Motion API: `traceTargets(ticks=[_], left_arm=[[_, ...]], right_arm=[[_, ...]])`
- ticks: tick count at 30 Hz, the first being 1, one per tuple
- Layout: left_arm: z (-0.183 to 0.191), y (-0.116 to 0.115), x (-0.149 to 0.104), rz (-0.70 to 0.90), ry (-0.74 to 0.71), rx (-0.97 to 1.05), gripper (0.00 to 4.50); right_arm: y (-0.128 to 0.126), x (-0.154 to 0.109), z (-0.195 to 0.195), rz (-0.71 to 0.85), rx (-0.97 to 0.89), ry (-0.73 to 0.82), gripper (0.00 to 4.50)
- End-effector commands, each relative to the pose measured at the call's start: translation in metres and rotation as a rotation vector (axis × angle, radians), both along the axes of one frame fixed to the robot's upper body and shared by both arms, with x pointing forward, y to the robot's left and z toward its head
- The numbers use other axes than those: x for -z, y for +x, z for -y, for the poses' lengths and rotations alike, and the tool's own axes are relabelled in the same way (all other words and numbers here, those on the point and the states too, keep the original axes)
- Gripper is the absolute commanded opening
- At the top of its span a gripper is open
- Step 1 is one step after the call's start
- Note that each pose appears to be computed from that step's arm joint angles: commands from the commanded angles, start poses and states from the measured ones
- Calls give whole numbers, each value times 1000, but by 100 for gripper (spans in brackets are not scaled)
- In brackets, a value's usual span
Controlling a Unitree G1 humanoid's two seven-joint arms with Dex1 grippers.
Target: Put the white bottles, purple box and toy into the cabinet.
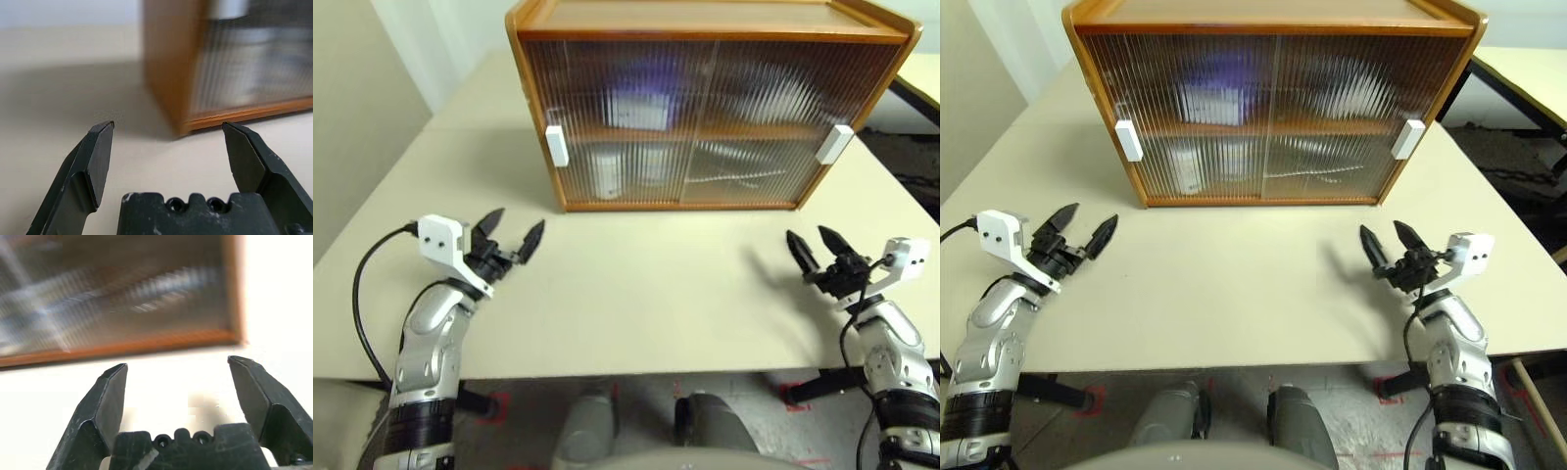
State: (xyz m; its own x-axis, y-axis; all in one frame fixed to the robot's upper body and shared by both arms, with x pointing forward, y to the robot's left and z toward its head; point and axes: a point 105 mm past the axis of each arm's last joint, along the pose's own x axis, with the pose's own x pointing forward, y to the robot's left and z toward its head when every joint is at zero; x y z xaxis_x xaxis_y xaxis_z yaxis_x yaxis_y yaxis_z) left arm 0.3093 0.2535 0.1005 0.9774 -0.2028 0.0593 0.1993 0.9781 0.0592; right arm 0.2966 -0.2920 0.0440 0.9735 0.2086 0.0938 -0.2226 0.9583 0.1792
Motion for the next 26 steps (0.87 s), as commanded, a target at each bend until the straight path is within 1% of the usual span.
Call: traceTargets(ticks=[1,6,11,17,22,26], left_arm=[[-5,1,8,-34,-18,-82,450],[-6,4,15,-56,-12,-140,450],[0,8,14,-59,-9,-152,450],[4,9,15,-62,-9,-139,450],[3,7,15,-61,-16,-150,450],[3,8,15,-58,-14,-146,450]], right_arm=[[-2,-4,27,38,27,39,446],[2,-6,50,25,23,65,446],[9,-17,70,17,38,44,446],[18,-26,74,20,52,21,446],[23,-29,74,19,62,14,446],[25,-25,73,20,96,47,446]])
